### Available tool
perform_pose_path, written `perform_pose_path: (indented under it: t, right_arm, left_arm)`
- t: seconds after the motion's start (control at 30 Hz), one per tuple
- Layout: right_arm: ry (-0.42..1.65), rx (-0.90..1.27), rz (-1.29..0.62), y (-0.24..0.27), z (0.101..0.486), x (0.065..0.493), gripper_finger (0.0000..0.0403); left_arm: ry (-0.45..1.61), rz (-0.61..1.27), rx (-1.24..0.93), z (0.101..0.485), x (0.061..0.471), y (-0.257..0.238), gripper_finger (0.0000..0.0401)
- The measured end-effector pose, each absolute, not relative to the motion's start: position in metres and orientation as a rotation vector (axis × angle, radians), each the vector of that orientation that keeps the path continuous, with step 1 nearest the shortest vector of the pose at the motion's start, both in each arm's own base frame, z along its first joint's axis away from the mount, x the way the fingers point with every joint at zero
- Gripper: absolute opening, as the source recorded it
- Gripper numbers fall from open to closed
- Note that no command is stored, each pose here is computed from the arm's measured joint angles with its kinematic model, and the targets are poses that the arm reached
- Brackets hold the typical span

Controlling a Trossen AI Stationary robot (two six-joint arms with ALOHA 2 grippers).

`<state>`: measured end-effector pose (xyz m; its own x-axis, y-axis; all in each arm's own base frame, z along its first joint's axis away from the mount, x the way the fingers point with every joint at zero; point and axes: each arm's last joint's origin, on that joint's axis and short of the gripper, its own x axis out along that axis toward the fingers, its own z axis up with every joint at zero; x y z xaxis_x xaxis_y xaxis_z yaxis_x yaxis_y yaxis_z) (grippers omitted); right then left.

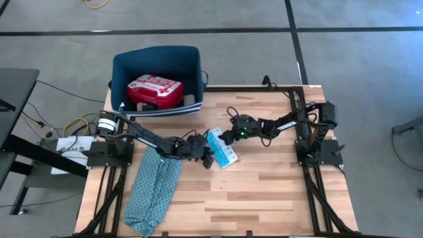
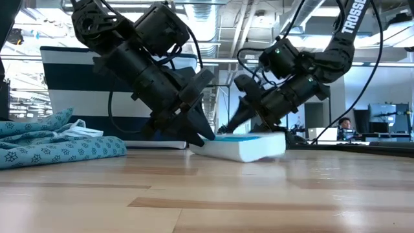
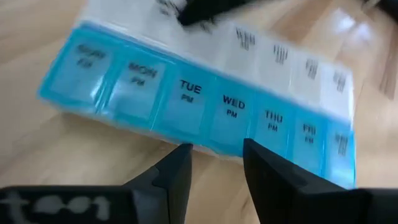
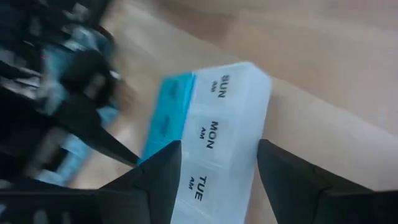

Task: Pick & place medical supplies in basket/bin
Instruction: Put the blue and white pill organizer into the blue bin

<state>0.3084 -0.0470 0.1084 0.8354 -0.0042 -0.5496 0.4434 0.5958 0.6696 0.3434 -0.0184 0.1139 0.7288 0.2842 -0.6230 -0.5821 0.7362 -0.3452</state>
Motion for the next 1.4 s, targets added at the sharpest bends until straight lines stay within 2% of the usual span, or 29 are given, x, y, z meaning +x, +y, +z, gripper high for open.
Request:
perform_pose_path:
  t: [0.1,0.33,0.73,0.87,0.97,1.1,1.27,1.4]
  right_arm:
    - [0.484,0.909,-0.229,-0.048,0.115,0.312,0.0197]
    - [0.512,0.899,-0.14,-0.034,0.119,0.318,0.0197]
    - [0.763,0.638,-0.201,-0.009,0.129,0.335,0.0196]
    - [0.811,0.619,-0.193,-0.002,0.134,0.339,0.0194]
    - [0.83,0.61,-0.184,0.001,0.137,0.341,0.0177]
    - [0.852,0.611,-0.167,0.004,0.137,0.34,0.0135]
    - [0.843,0.589,-0.139,0.012,0.138,0.341,0.0134]
    - [0.778,0.555,-0.061,0.022,0.142,0.346,0.0134]
  left_arm:
    - [0.596,0.483,-0.518,0.112,0.343,-0.023,0.013]
    - [0.61,0.498,-0.499,0.109,0.341,-0.022,0.013]
    - [0.61,0.471,-0.475,0.11,0.342,-0.026,0.013]
    - [0.633,0.415,-0.445,0.115,0.341,-0.026,0.013]
    - [0.644,0.384,-0.417,0.13,0.337,-0.025,0.013]
    - [0.661,0.445,-0.361,0.162,0.319,-0.023,0.013]
    - [0.672,0.473,-0.294,0.213,0.279,-0.023,0.013]
    - [0.568,0.441,-0.282,0.262,0.239,-0.022,0.013]
